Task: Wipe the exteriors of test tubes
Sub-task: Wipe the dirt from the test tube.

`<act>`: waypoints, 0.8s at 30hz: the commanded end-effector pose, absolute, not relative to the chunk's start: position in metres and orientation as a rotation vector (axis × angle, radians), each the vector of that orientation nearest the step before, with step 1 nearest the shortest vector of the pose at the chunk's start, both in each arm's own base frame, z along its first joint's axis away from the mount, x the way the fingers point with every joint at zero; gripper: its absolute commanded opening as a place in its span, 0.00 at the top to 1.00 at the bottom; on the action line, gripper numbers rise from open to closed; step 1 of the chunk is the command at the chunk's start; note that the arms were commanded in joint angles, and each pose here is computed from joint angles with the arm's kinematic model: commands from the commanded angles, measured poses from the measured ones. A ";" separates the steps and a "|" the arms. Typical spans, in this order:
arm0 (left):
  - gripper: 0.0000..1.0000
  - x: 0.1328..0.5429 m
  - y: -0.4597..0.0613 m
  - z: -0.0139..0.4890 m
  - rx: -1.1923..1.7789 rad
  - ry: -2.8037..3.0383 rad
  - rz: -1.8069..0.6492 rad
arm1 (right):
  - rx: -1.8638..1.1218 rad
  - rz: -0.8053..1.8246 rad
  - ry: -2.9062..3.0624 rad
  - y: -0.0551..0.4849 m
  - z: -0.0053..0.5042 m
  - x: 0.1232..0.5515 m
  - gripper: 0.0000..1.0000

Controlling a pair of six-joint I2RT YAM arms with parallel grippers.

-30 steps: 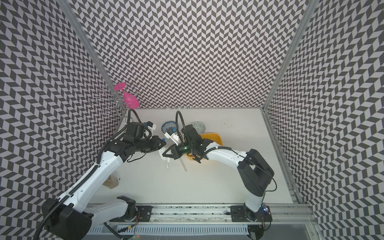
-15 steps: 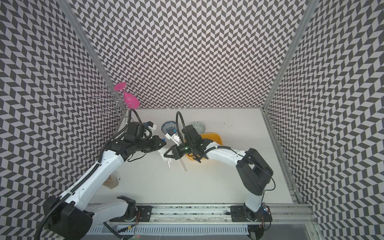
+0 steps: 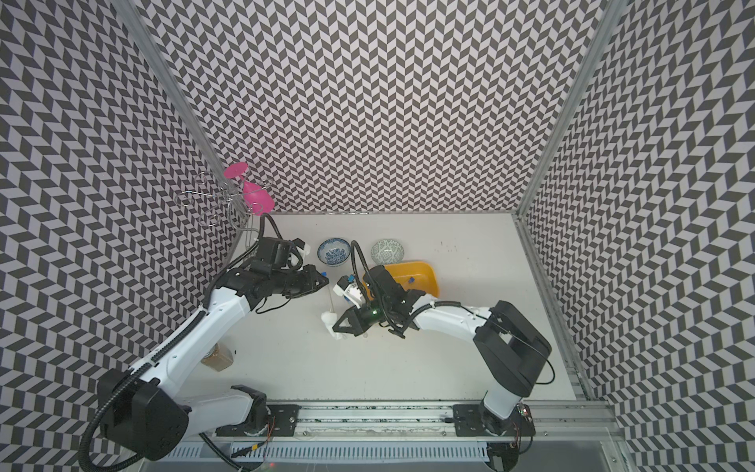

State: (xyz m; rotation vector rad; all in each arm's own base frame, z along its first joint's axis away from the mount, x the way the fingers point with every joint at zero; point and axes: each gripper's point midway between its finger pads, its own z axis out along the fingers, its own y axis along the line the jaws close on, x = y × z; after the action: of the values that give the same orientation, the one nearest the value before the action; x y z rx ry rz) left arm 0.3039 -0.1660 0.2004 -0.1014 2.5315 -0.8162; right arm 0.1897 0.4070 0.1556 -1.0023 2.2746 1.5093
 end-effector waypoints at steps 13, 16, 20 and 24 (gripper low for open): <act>0.85 0.286 -0.166 0.209 -0.105 2.505 -0.885 | -1.021 1.452 2.138 0.433 0.190 0.250 1.00; 0.85 0.286 -0.165 0.209 -0.104 2.504 -0.881 | -1.012 1.453 2.126 0.431 0.197 0.255 1.00; 0.85 0.288 -0.165 0.214 -0.094 2.496 -0.870 | -0.972 1.463 2.118 0.420 0.204 0.259 1.00; 0.85 0.291 -0.167 0.224 -0.066 2.475 -0.875 | -0.884 1.498 2.115 0.402 0.207 0.264 1.00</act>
State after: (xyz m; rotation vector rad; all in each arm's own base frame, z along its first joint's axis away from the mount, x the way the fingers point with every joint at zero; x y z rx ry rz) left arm 0.2908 -0.1654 0.2055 -0.0970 2.5127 -0.8533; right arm 0.2568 0.4128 0.1898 -0.9356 2.1758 1.4783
